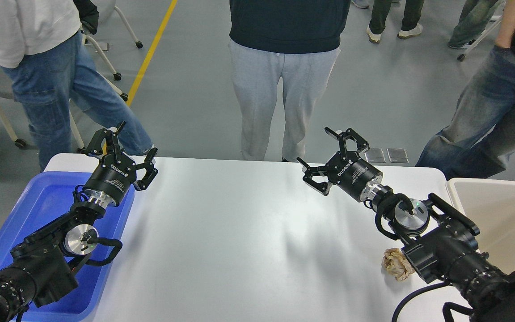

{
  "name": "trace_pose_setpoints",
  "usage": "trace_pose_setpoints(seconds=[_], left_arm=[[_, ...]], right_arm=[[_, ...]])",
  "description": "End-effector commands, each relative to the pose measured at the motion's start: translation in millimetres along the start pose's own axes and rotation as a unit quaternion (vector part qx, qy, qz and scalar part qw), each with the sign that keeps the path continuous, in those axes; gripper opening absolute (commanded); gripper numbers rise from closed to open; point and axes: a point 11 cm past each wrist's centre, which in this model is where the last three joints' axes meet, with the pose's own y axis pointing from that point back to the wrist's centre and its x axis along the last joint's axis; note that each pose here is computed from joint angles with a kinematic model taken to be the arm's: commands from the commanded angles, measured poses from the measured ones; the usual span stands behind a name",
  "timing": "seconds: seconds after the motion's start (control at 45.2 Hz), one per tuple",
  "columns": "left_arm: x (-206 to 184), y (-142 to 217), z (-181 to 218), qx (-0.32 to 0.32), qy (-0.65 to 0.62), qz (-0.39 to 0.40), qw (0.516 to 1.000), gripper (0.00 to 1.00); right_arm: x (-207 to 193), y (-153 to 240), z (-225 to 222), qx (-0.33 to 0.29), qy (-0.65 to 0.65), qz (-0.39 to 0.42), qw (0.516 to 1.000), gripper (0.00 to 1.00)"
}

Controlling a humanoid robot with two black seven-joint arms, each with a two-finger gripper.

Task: Tidy desktop
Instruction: 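Move the right gripper outward and down toward the crumpled paper ball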

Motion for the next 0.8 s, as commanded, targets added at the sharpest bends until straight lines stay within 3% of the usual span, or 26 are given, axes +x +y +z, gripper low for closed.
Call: trace_pose_setpoints(seconds=[0.0,0.53,0.773], left_arm=[[0.1,0.0,0.1,0.000,0.000,0.000,1.000,1.00],[-0.3,-0.6,0.5,-0.001,0.000,-0.001,1.000,1.00],[-0.3,-0.6,0.5,-0.001,0.000,-0.001,1.000,1.00]], right_arm=[[-0.5,-0.2,-0.6,-0.001,0.003,0.000,1.000,1.00],[1.8,1.4,4.1,-0.019,0.020,0.004,1.000,1.00],[2.8,22.8,-35.1,-0.023,0.094,0.019,0.995,1.00]])
